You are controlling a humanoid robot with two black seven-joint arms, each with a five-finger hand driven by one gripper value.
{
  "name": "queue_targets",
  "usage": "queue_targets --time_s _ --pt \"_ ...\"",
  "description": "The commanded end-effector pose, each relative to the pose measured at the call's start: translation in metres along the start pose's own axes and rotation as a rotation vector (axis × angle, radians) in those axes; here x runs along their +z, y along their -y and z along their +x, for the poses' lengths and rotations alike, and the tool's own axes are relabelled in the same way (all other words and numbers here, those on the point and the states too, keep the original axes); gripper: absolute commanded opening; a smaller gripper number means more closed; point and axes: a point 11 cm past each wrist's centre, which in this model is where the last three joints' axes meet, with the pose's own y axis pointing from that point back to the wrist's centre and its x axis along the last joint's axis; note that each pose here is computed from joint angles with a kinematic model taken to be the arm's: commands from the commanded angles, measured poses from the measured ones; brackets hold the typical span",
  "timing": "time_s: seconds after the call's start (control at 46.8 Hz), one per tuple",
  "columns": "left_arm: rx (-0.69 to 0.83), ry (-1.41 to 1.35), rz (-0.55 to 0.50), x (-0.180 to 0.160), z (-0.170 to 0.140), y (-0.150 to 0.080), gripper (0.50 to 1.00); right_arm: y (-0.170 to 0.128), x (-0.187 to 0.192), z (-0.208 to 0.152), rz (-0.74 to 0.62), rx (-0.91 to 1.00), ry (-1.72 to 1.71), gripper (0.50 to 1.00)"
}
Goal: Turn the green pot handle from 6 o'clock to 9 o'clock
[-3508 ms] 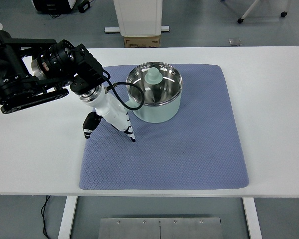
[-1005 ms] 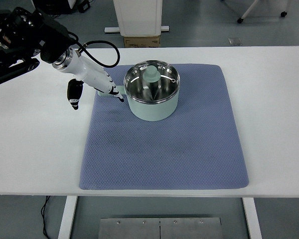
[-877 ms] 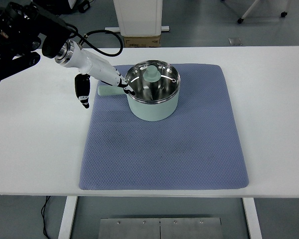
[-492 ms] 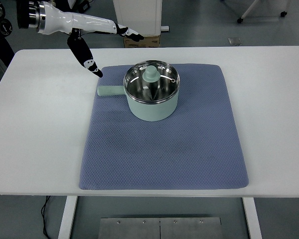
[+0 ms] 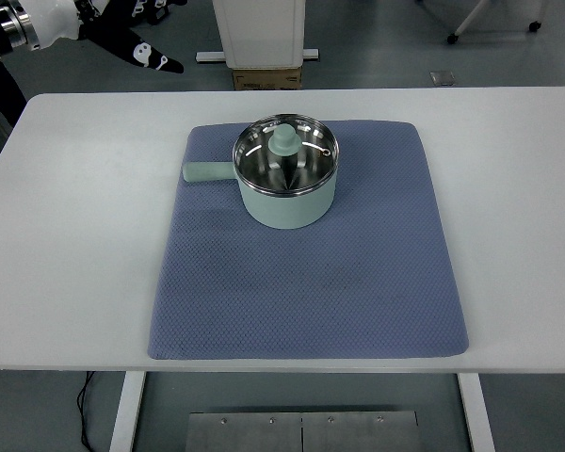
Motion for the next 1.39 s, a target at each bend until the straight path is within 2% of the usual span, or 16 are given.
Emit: queue_targets --time_s 0.0,0.107,0.257,0.535,0.749,0.92,1.112,1.369 --pt "0.136 -0.09 -0.014 -0.013 0.007 -0.006 1.0 0.0 0.0 0.0 0.0 0.0 0.001 1.0" --pt "0.246 -0.218 -0.009 -0.036 0.003 -0.011 1.0 0.0 0.0 0.0 0.0 0.0 0.001 1.0" --pt "0.427 -0.387 0.029 -0.074 0.0 -0.031 1.0 0.0 0.0 0.0 0.0 0.0 0.001 1.0" --pt "0.616 -0.586 0.057 -0.121 -0.023 -0.047 1.0 0.0 0.0 0.0 0.0 0.0 0.001 1.0" --pt "0.759 -0.751 0.022 -0.144 -0.047 -0.04 1.0 0.0 0.0 0.0 0.0 0.0 0.001 1.0" --pt "0.823 -0.875 0.021 -0.163 -0.078 -0.032 1.0 0.0 0.0 0.0 0.0 0.0 0.001 1.0" --pt "0.846 -0.908 0.048 -0.176 -0.103 -0.022 1.0 0.0 0.0 -0.001 0.001 -0.003 -0.002 1.0" --pt "0.807 -0.943 0.045 -0.172 -0.125 -0.004 1.0 0.0 -0.001 -0.001 0.002 -0.003 0.001 1.0"
